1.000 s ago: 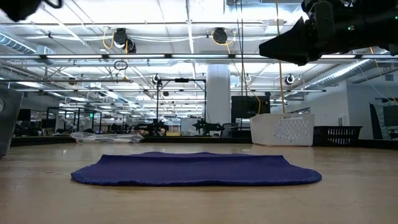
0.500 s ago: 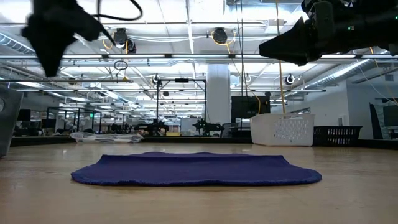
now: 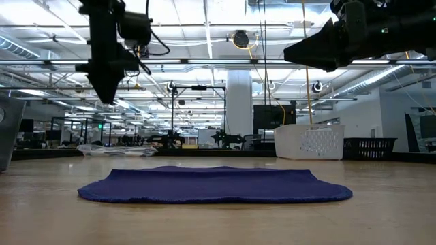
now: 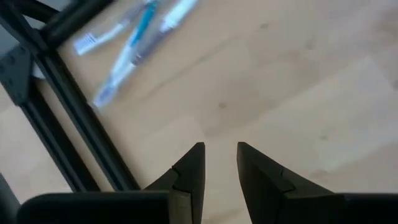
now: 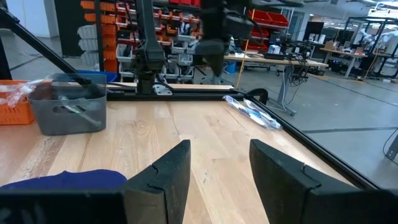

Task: Pick & Place Toothbrushes
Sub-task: Put the violet toothbrush into the black basket

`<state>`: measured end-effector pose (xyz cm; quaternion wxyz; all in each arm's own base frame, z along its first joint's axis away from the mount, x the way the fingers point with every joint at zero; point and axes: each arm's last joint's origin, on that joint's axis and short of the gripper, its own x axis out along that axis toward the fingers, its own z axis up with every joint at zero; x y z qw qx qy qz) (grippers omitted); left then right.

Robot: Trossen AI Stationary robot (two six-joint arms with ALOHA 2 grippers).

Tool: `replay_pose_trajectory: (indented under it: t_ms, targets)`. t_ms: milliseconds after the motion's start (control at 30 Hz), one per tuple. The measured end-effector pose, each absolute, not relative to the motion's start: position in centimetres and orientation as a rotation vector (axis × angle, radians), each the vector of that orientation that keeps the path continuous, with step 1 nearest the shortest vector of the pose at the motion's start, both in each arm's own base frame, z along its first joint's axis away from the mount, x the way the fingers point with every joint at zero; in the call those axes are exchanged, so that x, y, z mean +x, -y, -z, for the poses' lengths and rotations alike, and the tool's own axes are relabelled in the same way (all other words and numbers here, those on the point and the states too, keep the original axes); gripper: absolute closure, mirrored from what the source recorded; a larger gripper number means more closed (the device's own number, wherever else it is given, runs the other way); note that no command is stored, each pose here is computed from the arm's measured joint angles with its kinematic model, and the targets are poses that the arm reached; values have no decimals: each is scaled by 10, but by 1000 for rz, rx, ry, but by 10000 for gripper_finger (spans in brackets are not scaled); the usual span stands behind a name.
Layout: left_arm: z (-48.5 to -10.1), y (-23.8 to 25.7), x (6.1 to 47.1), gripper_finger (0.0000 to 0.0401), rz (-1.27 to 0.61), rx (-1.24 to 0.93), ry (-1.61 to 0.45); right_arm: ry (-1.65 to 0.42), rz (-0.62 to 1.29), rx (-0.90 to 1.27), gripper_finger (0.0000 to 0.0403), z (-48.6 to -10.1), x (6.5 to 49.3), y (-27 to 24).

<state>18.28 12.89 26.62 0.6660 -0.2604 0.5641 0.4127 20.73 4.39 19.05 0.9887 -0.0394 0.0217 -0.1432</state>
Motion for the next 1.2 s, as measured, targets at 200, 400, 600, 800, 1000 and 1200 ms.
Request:
replay_pose_trajectory:
  t_ms: [200, 400, 600, 800, 1000, 1200]
  targets:
    - [-239, -168, 181, 308, -959, -605, -1380, -46, 287, -81, 248, -190, 207, -44]
    - [-209, -198, 184, 308, -959, -609, -1439, -49, 287, -82, 248, -190, 207, -44]
    - [-186, -221, 178, 308, -967, -641, -1490, -50, 287, -83, 248, -190, 207, -44]
    - [-172, -237, 168, 308, -1002, -658, -1527, -50, 287, -85, 248, -190, 207, -44]
    - [-171, -245, 165, 308, -1060, -599, -1514, -50, 289, -87, 248, -190, 207, -44]
    - [-168, -248, 163, 308, -1010, -566, -1534, -51, 290, -90, 248, -190, 207, -44]
